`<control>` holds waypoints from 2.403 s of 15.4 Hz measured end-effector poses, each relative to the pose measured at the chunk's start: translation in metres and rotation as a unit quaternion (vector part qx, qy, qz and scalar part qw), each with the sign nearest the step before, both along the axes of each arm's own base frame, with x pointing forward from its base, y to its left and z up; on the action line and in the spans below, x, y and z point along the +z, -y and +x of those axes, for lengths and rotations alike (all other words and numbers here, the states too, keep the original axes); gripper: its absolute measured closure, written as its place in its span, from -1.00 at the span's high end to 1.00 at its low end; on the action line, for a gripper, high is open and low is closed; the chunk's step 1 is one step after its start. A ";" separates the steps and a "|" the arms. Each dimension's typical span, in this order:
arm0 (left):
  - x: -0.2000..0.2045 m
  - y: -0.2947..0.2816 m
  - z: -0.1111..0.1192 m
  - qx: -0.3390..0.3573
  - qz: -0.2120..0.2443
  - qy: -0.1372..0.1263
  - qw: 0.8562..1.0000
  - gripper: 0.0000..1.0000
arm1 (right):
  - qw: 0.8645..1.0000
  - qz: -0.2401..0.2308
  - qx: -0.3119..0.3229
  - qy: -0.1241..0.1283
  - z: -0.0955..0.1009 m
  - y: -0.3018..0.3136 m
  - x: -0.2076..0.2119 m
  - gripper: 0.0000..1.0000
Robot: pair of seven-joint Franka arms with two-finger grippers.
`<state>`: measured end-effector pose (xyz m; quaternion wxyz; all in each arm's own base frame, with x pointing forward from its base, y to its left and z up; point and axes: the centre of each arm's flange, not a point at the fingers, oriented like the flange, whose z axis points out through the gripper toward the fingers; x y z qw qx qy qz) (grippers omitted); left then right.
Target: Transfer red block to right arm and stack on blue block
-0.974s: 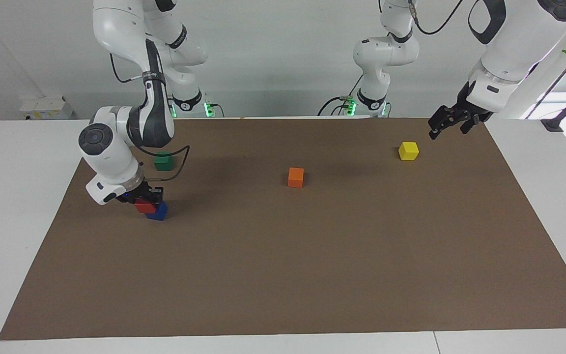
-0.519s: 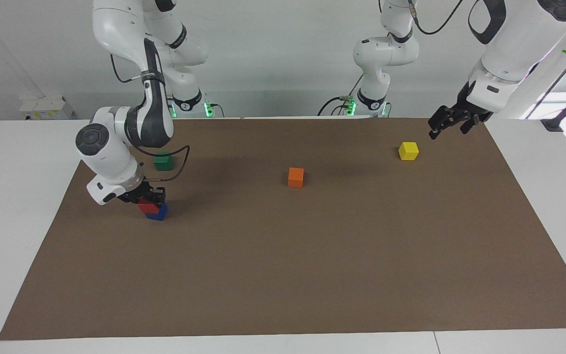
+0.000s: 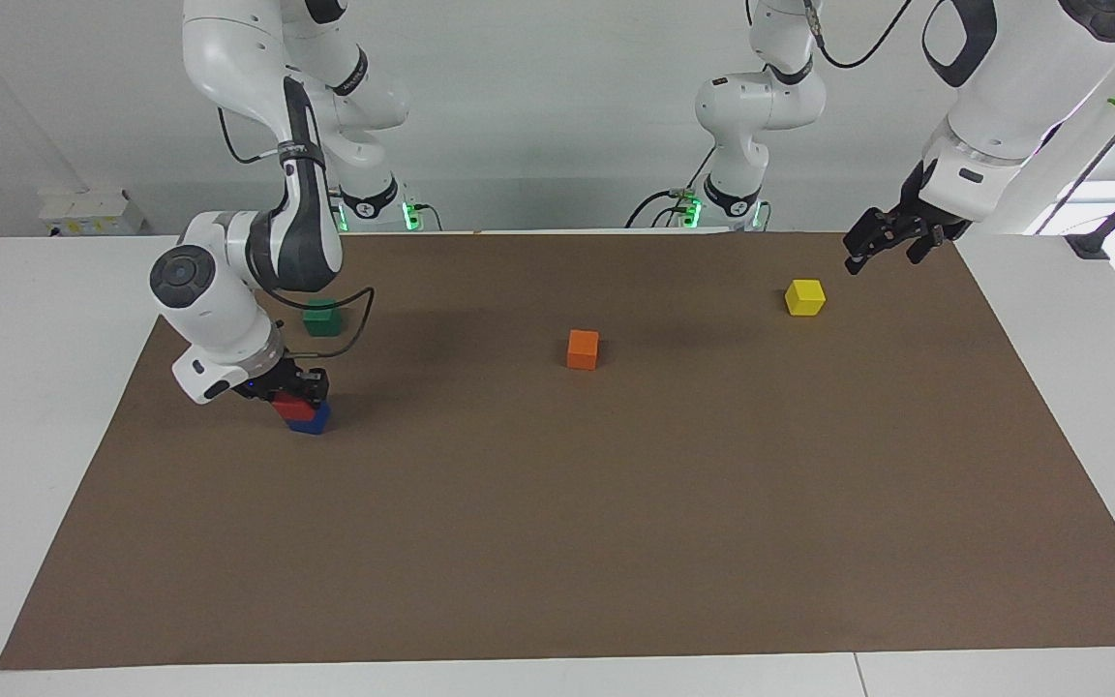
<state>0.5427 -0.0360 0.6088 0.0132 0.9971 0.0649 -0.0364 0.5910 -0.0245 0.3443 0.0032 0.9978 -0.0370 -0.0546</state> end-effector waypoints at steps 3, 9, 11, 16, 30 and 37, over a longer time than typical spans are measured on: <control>0.000 0.000 0.000 0.000 0.000 0.000 1.000 1.00 | 1.000 0.000 -0.002 0.002 0.001 0.002 0.001 1.00; 0.000 0.000 0.000 0.000 0.000 0.000 1.000 1.00 | 0.999 0.000 0.006 0.050 0.013 0.000 0.051 1.00; 0.000 0.000 0.000 0.000 0.000 0.000 1.000 1.00 | 0.996 0.000 0.031 0.083 0.014 0.000 0.087 1.00; 0.000 0.000 0.000 0.000 0.000 0.000 1.000 1.00 | 0.992 0.000 0.073 0.100 0.008 0.005 0.176 1.00; 0.000 0.000 0.000 0.000 0.000 0.000 1.000 1.00 | 0.997 0.010 0.065 0.049 -0.078 0.021 0.297 1.00; 0.000 0.000 0.000 0.000 0.000 0.000 1.000 1.00 | 0.998 0.011 0.062 0.018 -0.082 0.025 0.309 1.00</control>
